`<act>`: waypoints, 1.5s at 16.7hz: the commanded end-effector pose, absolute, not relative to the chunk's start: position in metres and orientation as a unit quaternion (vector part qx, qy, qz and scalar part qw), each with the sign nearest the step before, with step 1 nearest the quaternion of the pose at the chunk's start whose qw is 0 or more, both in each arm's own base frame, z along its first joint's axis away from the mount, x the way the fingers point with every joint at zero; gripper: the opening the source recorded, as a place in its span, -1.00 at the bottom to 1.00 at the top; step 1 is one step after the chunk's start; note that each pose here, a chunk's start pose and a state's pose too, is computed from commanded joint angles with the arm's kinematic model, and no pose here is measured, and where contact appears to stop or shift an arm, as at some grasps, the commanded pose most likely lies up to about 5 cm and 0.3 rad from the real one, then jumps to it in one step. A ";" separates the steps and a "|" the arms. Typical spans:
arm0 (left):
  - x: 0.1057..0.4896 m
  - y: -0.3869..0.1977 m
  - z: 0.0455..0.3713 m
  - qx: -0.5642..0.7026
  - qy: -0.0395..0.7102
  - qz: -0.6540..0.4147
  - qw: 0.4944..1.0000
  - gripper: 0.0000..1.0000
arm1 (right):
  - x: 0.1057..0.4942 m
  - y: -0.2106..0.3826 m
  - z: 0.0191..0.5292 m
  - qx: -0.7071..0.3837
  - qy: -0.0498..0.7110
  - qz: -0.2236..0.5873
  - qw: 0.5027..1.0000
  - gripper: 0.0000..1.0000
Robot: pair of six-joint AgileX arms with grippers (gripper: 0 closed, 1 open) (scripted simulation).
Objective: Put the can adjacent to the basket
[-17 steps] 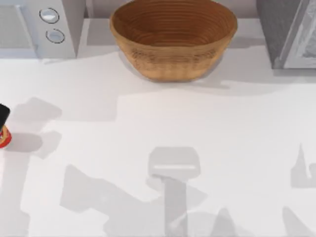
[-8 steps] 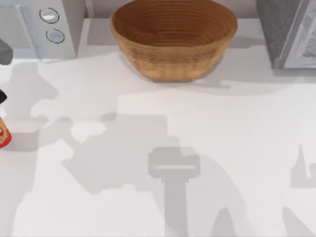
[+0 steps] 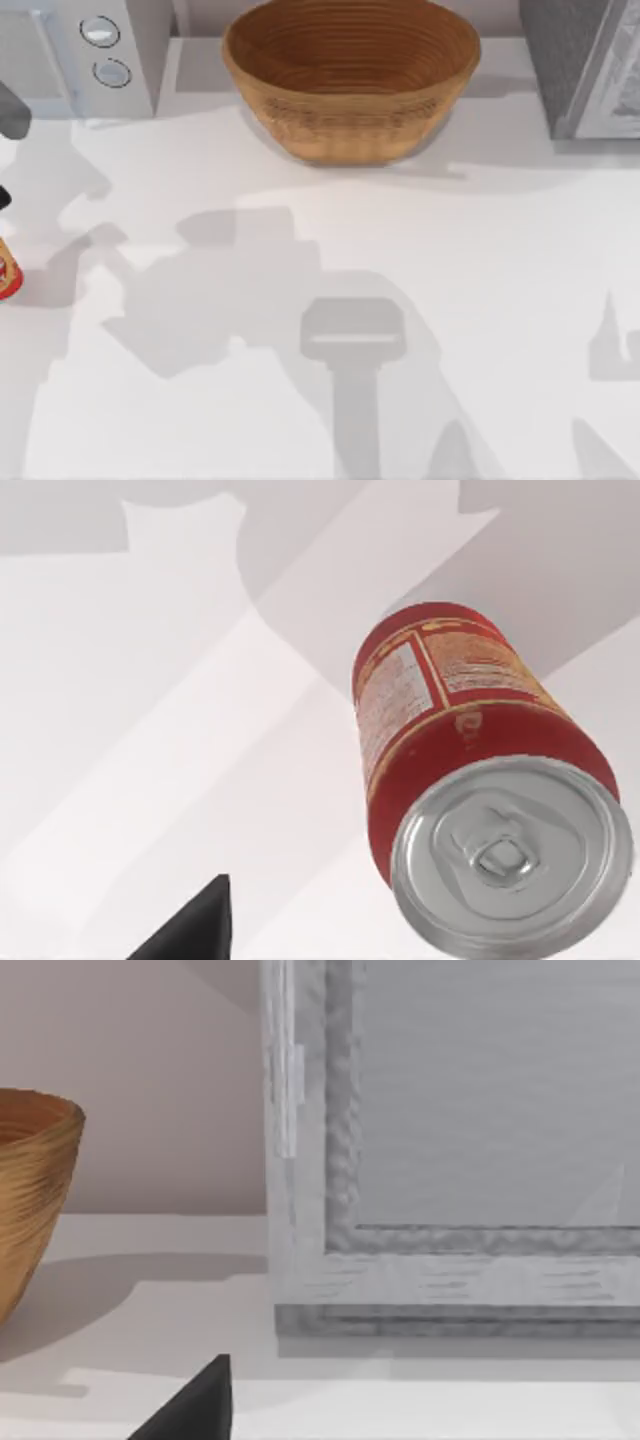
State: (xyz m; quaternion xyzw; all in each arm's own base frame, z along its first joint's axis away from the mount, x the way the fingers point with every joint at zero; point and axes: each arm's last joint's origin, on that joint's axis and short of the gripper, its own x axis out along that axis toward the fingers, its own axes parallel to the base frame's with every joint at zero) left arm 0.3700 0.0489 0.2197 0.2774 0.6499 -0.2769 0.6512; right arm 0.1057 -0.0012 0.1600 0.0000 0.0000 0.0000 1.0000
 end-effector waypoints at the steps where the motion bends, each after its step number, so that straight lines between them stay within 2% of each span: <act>1: 0.370 0.047 0.220 0.279 0.649 -0.278 0.651 1.00 | 0.106 -0.001 0.160 0.000 0.000 0.000 1.000 1.00; 4: 0.370 0.048 0.207 0.277 0.651 -0.277 0.650 1.00 | 0.106 -0.001 0.160 0.000 0.000 0.000 1.000 1.00; 9: 0.371 0.049 0.165 0.278 0.649 -0.276 0.652 1.00 | 0.106 -0.001 0.160 0.000 0.000 0.000 1.000 1.00; 14: 0.370 0.049 0.160 0.277 0.650 -0.277 0.651 1.00 | 0.106 -0.001 0.160 0.000 0.000 0.000 1.000 1.00; 25: 0.370 0.049 0.160 0.277 0.650 -0.277 0.651 -0.66 | 0.106 -0.001 0.160 0.000 0.000 0.000 1.000 1.00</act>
